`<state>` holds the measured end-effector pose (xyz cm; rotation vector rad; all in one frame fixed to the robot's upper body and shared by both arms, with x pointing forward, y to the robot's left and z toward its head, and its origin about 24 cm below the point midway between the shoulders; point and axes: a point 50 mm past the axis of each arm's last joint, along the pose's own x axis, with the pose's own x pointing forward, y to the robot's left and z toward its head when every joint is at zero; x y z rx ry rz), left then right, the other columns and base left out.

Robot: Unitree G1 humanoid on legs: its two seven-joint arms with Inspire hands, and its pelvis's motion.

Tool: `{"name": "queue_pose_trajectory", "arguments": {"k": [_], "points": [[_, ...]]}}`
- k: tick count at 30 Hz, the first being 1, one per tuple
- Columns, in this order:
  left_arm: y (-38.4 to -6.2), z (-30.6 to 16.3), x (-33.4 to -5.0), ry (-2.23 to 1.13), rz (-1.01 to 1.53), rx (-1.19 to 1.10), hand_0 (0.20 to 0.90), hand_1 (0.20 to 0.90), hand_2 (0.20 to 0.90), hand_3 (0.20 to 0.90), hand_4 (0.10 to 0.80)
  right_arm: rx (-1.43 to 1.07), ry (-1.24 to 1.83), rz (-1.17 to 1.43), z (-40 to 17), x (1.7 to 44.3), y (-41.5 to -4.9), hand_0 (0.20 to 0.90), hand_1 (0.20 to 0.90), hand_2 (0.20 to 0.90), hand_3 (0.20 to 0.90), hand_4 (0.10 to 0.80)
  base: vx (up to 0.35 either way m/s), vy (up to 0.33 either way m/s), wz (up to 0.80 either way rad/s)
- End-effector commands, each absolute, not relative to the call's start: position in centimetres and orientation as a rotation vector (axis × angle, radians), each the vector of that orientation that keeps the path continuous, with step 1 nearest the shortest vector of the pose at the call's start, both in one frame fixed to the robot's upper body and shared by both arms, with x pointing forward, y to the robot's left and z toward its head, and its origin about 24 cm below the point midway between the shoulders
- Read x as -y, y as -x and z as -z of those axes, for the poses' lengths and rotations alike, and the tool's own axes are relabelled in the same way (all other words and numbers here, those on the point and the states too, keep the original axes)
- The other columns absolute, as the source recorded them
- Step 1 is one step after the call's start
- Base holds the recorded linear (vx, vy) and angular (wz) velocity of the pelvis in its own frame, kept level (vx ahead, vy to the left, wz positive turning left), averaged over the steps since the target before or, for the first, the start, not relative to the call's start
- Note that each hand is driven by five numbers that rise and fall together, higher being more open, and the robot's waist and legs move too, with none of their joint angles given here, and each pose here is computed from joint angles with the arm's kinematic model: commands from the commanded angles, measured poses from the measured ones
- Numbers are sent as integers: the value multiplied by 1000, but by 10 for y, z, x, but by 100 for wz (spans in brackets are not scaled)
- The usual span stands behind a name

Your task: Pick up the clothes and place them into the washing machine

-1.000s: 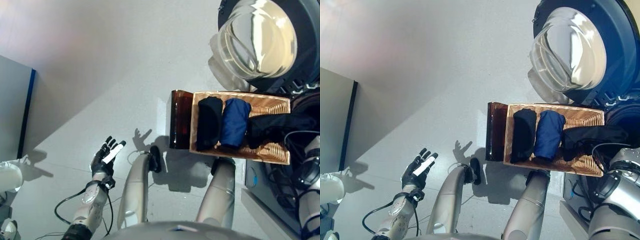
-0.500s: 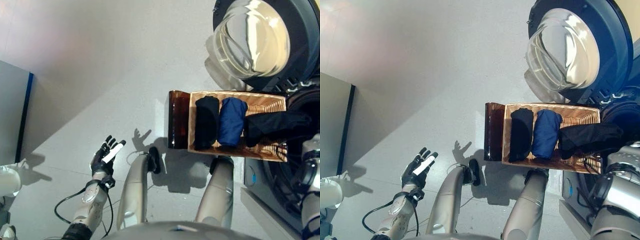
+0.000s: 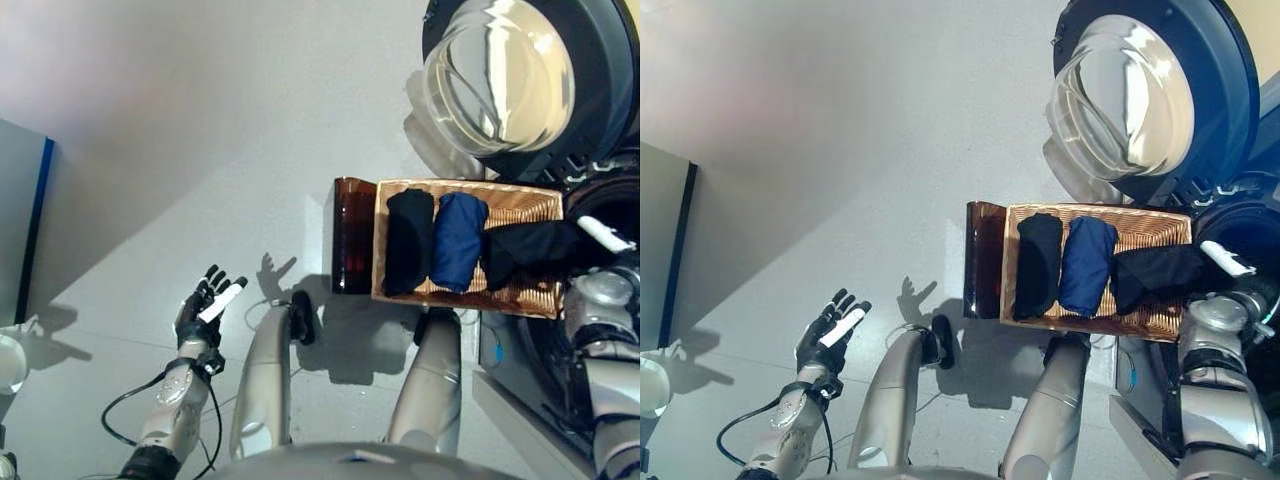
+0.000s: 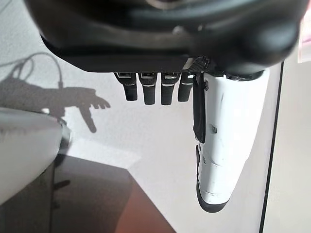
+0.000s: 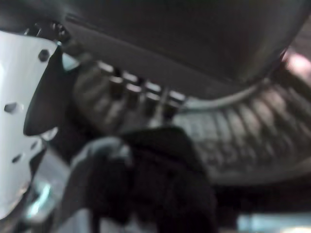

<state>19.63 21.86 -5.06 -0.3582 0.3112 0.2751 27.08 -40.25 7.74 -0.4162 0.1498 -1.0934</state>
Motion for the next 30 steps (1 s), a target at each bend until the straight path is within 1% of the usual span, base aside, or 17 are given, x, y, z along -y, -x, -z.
{"name": "queue_pose_trajectory", "arguments": {"k": [1, 4, 8, 9, 10, 12, 14, 21, 25, 30], "points": [[-202, 22, -249, 283, -336, -129, 900, 900, 900, 900, 800, -68, 646, 1025, -91, 395, -278, 900, 900, 900, 900, 800, 0, 0, 0], [-203, 21, -250, 283, -336, -121, 900, 900, 900, 900, 800, -114, 794, 902, -75, 382, -279, 900, 900, 900, 900, 800, 0, -6, -4], [-199, 22, -253, 281, -342, -121, 900, 900, 900, 900, 800, -156, 1030, 777, -67, 378, -276, 900, 900, 900, 900, 800, 5, -4, -4], [-198, 24, -253, 275, -331, -131, 900, 900, 900, 900, 800, -211, 1223, 648, -57, 376, -275, 900, 900, 900, 900, 800, 0, 0, 0], [-198, 24, -253, 276, -331, -131, 900, 900, 900, 900, 800, -211, 1223, 647, -57, 375, -276, 900, 900, 900, 900, 800, 0, 0, 0], [-198, 24, -251, 269, -299, -136, 900, 900, 900, 900, 800, -255, 1463, 501, -53, 375, -276, 900, 900, 900, 900, 800, 0, 0, 0], [-202, 25, -246, 267, -264, -140, 900, 900, 900, 900, 800, -310, 1620, 430, -49, 375, -279, 900, 900, 900, 900, 800, 0, 0, 0], [-211, 20, -237, 263, -229, -122, 900, 900, 900, 900, 800, -274, 1768, 313, -44, 356, -293, 900, 900, 900, 900, 800, 11, 9, -5], [-212, 19, -236, 264, -230, -117, 900, 900, 900, 900, 800, -253, 1799, 309, -46, 352, -297, 900, 900, 900, 900, 800, 0, 0, 0], [-212, 19, -236, 257, -226, -115, 900, 900, 900, 900, 800, -237, 1953, 261, -52, 355, -299, 900, 900, 900, 900, 800, 0, 0, 0]]}}
